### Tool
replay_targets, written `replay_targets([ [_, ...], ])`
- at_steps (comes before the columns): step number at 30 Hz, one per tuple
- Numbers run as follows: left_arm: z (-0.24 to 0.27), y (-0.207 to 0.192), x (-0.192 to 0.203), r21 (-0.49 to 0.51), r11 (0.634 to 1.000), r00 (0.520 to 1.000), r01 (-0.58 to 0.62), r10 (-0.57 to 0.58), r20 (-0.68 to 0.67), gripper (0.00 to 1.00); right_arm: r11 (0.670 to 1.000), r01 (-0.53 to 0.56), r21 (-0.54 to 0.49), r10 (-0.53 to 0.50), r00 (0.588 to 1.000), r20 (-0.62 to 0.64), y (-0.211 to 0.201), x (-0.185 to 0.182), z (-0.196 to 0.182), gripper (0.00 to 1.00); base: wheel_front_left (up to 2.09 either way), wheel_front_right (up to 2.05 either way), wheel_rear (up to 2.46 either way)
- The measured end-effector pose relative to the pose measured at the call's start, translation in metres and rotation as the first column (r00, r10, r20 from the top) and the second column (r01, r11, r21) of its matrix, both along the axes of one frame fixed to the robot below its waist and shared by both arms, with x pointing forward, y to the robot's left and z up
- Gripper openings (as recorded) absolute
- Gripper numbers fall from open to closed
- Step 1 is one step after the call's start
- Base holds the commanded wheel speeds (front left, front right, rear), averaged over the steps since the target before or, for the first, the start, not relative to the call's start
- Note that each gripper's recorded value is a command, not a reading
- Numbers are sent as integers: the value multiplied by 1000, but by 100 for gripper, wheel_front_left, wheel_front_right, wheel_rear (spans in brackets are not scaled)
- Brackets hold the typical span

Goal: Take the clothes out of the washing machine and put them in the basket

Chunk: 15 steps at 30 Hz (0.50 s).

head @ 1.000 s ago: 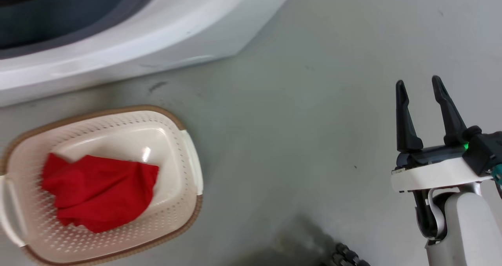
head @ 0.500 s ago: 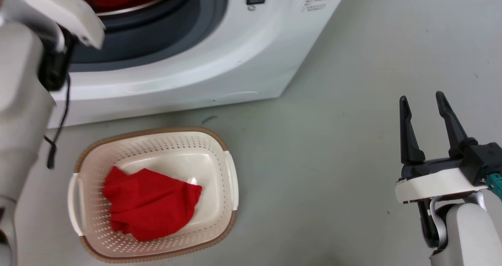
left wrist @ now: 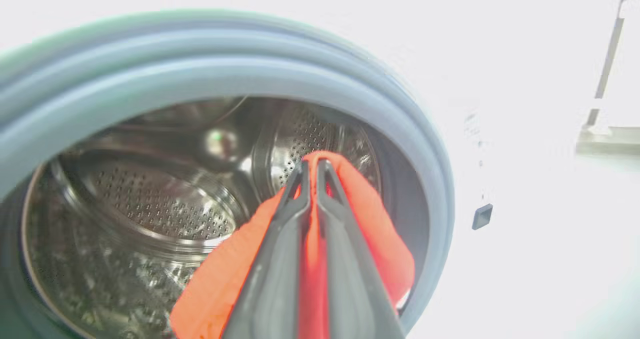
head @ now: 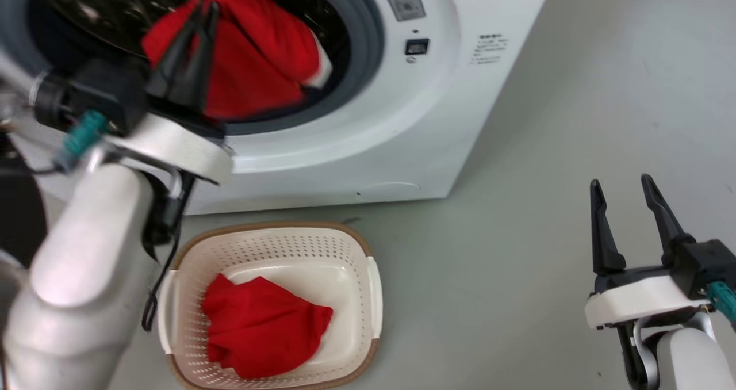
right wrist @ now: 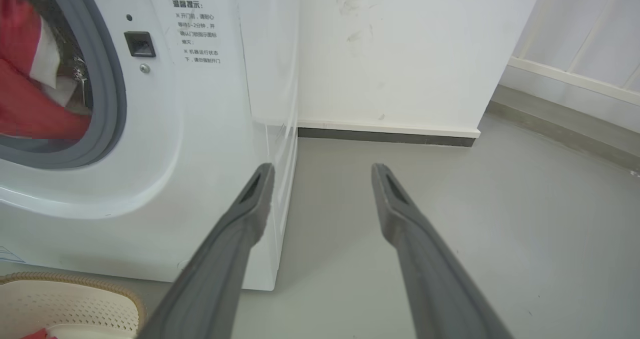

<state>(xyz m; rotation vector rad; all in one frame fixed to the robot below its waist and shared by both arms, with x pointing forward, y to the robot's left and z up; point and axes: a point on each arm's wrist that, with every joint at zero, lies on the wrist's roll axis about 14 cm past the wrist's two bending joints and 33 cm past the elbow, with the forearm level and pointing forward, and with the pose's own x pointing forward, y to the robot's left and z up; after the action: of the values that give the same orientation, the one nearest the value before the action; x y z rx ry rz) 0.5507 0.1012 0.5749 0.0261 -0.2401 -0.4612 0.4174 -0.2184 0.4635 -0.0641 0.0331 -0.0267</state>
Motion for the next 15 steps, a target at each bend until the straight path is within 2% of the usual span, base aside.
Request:
replay_targets([
  [7,29,-4,-47,-38,999,996,31,-28,84,0,999,-49,-5,49,999,19,17,1,7,100,0,0,0],
  [12,30,-6,-77,-66,996,995,53,-47,83,0,996,-84,-4,84,996,34,30,3,12,100,0,0,0],
  [15,16,-10,-93,-74,995,997,72,-69,38,0,996,-92,-2,92,995,39,33,3,14,100,0,0,0],
])
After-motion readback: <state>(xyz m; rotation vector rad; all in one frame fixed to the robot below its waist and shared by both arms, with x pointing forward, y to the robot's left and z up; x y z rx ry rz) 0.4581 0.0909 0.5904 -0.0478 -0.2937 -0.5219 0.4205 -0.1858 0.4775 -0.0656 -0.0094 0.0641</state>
